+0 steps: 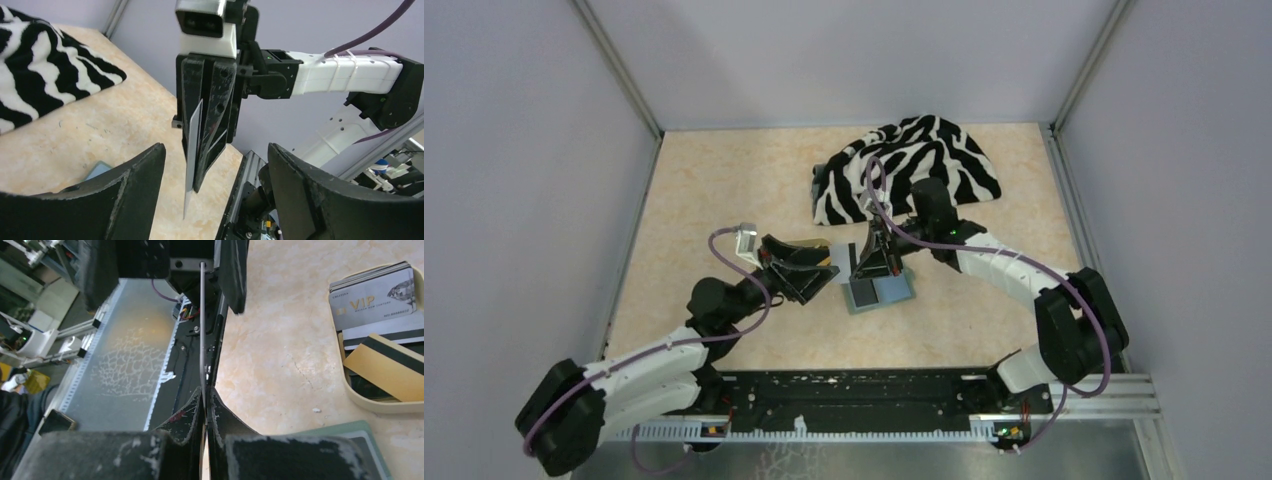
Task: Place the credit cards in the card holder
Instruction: Pick up the credit card from the storage box.
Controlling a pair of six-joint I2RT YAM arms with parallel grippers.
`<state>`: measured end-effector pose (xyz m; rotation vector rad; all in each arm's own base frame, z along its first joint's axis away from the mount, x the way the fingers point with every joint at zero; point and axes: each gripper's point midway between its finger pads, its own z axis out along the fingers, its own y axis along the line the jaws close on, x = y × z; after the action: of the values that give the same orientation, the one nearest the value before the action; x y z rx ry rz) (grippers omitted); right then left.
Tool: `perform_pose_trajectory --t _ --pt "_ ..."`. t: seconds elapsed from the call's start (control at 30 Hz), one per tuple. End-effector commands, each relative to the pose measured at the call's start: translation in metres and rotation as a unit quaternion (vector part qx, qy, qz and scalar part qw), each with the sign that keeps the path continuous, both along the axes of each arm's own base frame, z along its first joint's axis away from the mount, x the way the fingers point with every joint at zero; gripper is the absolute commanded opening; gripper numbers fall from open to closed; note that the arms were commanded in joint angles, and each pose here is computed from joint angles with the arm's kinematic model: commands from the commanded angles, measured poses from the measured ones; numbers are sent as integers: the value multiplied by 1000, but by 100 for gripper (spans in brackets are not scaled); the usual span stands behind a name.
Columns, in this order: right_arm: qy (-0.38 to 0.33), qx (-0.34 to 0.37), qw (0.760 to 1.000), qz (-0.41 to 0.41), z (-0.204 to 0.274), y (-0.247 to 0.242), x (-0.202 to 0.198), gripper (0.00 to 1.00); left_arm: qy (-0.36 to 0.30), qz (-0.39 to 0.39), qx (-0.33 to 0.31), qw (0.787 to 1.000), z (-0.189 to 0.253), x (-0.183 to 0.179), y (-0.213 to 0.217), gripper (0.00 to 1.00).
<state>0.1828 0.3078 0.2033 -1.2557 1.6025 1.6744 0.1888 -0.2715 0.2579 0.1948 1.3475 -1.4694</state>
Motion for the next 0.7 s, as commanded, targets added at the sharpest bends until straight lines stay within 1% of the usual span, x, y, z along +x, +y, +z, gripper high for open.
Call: perform_pose_trajectory --t 0.0,0.03,0.1,0.2,0.27,0.4,0.53,0.67 --pt "-51 -18 997 53 -9 -8 -18 0 -16 -12 138 990 -18 -2 -1 82" --pt "-58 -21 996 58 -10 -8 -21 0 1 -14 169 985 -27 -1 2 82" --pt "-74 -27 994 70 -12 -6 -26 0 18 -24 200 979 -30 2 5 80" --pt "-89 -30 992 85 -12 -4 -34 0 38 -50 225 972 -33 6 9 74" --pt "-94 -34 991 84 -13 -5 -33 0 46 -69 229 970 -34 6 11 67" --pt "-99 -40 991 82 -17 -6 -32 0 42 -105 238 965 -32 1 8 62" --pt "-97 -45 991 80 -19 -6 -31 0 29 -145 226 963 -26 -10 2 60" --pt "-94 -49 991 81 -22 -5 -30 0 19 -153 219 964 -22 -13 1 61"
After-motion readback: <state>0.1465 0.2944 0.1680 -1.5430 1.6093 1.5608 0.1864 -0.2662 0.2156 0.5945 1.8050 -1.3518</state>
